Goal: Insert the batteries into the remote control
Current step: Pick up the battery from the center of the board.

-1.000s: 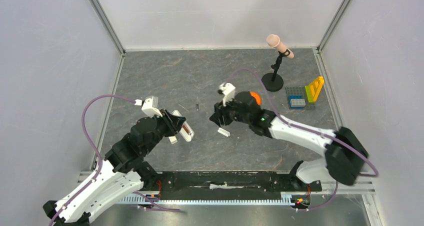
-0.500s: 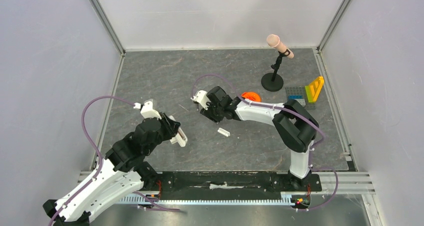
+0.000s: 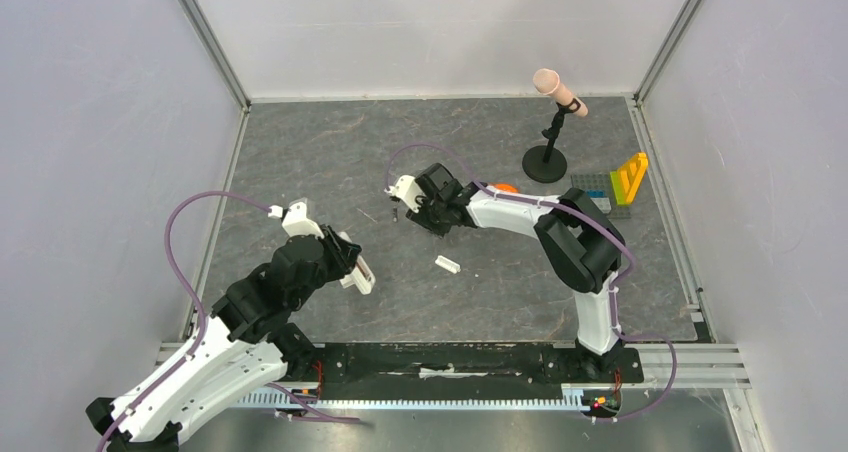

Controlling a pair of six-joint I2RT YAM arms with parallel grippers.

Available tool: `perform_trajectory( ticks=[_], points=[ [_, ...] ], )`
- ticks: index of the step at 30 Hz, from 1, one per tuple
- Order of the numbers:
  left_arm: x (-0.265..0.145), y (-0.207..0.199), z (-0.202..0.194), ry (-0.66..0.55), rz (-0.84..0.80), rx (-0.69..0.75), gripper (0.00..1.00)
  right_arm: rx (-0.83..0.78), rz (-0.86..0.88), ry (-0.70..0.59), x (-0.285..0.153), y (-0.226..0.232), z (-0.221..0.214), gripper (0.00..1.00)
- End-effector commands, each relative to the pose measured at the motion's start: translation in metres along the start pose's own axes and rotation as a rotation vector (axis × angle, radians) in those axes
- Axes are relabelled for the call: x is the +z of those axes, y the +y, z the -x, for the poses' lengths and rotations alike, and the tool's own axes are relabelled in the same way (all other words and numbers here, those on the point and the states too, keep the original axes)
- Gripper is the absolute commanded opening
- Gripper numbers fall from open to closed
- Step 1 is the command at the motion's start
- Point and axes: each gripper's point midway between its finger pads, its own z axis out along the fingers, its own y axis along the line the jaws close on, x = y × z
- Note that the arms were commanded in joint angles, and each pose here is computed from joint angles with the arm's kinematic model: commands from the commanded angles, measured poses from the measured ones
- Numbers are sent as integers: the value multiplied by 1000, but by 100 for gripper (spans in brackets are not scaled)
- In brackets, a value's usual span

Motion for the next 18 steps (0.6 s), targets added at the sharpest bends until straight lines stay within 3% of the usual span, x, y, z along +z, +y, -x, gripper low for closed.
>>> perform_trajectory(
  ticks=[1, 6, 10, 18],
  points=[
    [0, -4, 8, -28, -3, -36, 2, -7, 27, 0, 9, 4, 5, 27],
    [0, -7, 6, -16, -17, -35, 2, 46, 16, -3, 6, 4, 3, 3],
    [1, -14, 3, -4, -55, -35, 2, 136, 37, -106, -18, 12, 19, 1],
    [-4, -49, -1, 3, -274, -22, 2, 337, 106, -566, -138, 42, 74, 0]
  ],
)
